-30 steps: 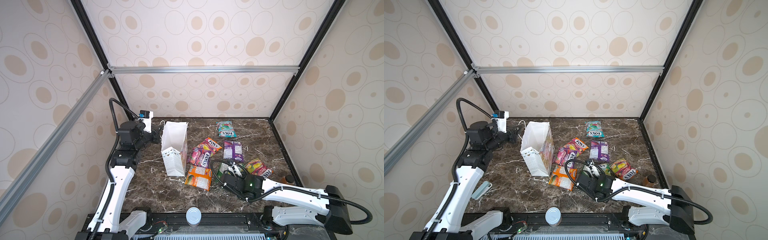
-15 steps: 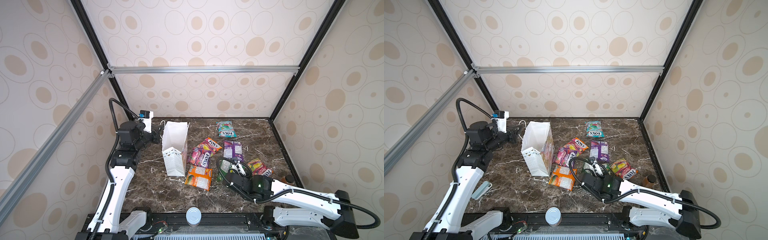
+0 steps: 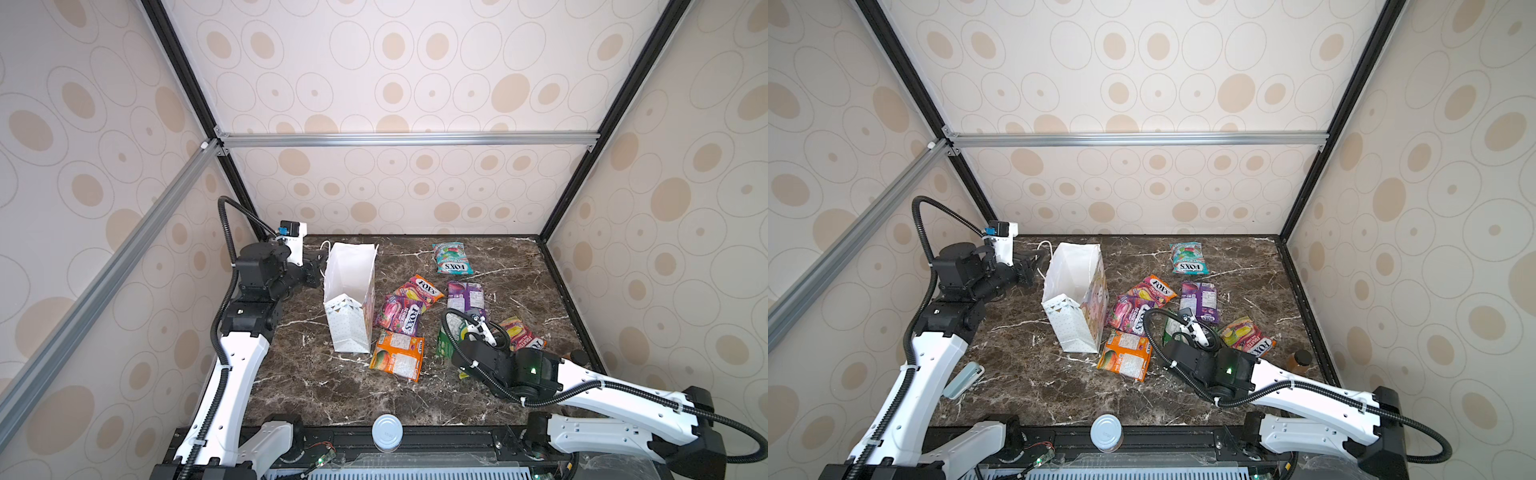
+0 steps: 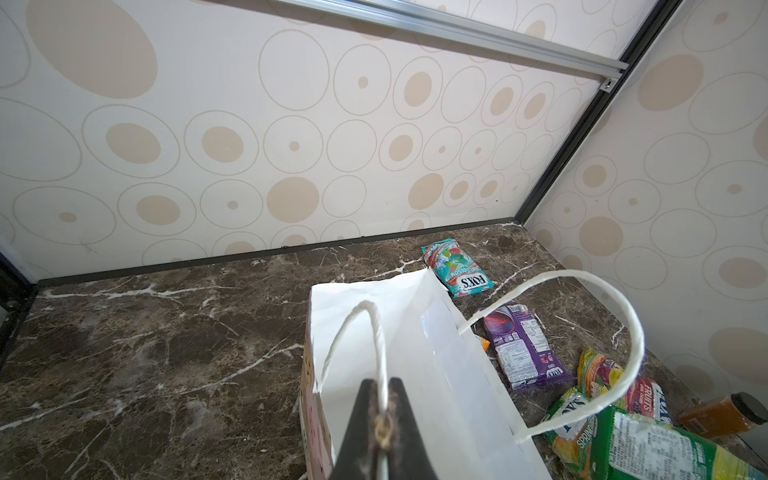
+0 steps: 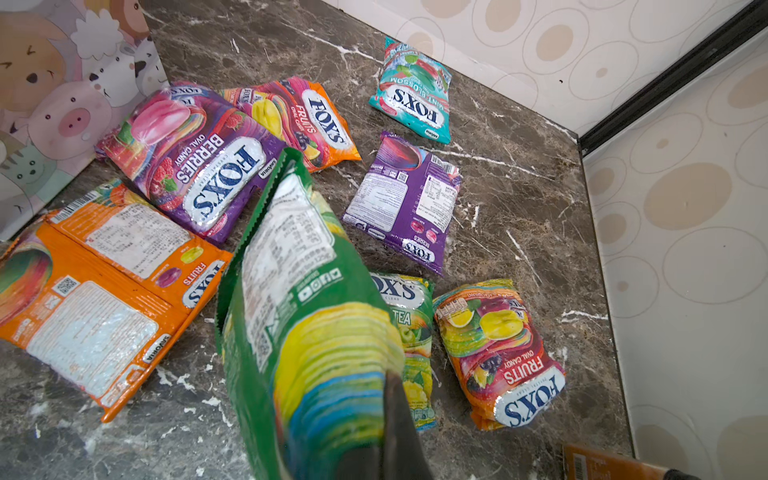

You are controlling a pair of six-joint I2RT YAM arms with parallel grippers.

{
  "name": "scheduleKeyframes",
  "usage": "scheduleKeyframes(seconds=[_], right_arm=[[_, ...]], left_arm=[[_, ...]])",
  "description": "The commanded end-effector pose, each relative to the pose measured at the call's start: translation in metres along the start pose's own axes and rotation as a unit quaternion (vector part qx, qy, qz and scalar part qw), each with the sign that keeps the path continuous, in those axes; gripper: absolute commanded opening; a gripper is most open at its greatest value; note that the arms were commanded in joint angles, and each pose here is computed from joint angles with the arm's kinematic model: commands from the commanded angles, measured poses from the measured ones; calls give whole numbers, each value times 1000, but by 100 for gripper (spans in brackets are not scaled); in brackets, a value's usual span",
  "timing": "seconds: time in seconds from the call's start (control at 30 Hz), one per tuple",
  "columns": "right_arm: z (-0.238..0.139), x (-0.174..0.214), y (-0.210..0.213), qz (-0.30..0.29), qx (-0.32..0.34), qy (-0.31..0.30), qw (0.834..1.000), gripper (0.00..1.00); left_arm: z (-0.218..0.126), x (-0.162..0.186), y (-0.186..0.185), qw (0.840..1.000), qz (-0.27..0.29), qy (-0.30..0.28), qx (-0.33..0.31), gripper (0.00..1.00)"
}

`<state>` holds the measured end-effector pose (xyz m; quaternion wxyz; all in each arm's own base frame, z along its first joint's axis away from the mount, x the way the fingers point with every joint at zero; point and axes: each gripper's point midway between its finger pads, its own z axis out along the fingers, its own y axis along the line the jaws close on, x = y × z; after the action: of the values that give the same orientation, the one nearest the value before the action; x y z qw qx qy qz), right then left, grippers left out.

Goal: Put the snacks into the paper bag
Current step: 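Carry the green packet with the right gripper toward the bag, then raise the green packet with the right gripper and swing it over the bag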

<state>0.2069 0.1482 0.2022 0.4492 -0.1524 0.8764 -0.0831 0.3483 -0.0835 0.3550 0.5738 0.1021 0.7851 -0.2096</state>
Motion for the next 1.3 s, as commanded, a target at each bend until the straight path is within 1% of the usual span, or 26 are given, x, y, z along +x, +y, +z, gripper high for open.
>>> scheduleKeyframes(seconds=[0.0,0.27,0.4,0.63,0.77,1.0,1.27], right_arm=[[-12,-25,-12,15,12,-36,999,0],[-30,-56,-19,22,-2,-76,997,0],[-39,-70,-23,27,-10,-97,995,0],[-56,-92,-30,25,-19,-115,993,0],[-68,-109,-36,24,-23,-134,990,0],[-82,-139,-36,-5,-23,-160,987,0],[-100,-172,-40,-19,-22,-199,980,0]], left_arm=[[-8,-13,-4,1000,7,-22,5,7],[-9,-14,-8,1000,8,-24,13,7],[-10,-13,-6,1000,10,-24,5,7],[-7,-12,-6,1000,8,-19,12,7],[-10,-14,-9,999,8,-26,16,7],[-17,-19,-9,999,14,-37,6,8],[-10,-14,-7,1000,9,-26,9,8]])
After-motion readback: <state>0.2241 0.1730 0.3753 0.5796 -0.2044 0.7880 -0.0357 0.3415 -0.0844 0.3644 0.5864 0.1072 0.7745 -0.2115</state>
